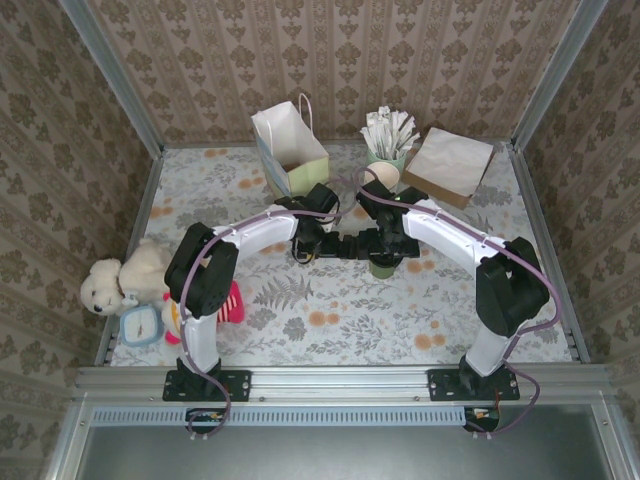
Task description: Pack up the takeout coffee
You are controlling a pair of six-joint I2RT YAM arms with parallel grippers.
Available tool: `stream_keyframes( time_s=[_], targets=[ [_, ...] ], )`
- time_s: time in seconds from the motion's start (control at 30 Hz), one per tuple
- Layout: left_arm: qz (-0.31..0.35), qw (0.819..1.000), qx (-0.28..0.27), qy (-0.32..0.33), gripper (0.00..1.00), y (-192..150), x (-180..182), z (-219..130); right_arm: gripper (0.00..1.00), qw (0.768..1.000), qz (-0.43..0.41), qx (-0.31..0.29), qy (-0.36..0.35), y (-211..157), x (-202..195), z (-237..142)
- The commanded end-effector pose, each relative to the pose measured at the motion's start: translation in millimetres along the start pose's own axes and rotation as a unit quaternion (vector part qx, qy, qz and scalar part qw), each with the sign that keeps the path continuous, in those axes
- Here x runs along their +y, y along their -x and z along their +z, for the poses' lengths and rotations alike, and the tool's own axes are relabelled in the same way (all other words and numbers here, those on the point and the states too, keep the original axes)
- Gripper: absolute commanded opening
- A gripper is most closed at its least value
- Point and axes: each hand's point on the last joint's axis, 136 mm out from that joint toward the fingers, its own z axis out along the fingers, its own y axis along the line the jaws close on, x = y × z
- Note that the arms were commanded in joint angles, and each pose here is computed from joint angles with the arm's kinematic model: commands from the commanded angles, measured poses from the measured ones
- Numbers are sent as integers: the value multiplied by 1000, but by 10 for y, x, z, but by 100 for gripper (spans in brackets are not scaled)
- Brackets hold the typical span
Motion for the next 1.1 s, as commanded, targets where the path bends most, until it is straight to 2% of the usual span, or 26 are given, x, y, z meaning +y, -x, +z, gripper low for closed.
stream_keyframes(
  time_s=[0.0, 0.1, 0.27, 0.43, 0.6, 0.7, 0.83, 1.07],
  targets=[
    [-3, 1000, 10, -2, 100, -6, 4, -11, 86, 1000, 0, 9, -14, -50, -37, 36],
    [6, 1000, -8, -9, 100, 8, -34, -87, 81, 1000, -5, 2, -16, -29, -58, -29],
    [54, 994, -79, -46, 100, -31, -211, -447, 76, 999, -23, -23, -19, 33, -106, -252],
    [133, 968, -190, -98, 100, -104, -460, -1110, 76, 995, -35, -89, -28, 210, -197, -555],
    [119, 951, -280, -56, 100, 238, -304, -1983, 71, 991, -39, -131, -14, 324, -187, -782],
    [57, 943, -329, 18, 100, 549, 8, -2419, 69, 989, -42, -144, -2, 360, -156, -879],
    [-52, 942, -327, 45, 96, 919, 343, -2660, 69, 986, -48, -163, -3, 408, -173, -991],
    [-89, 946, -286, 125, 85, 1137, 583, -2609, 69, 981, -39, -192, -9, 418, -267, -1159]
  ],
)
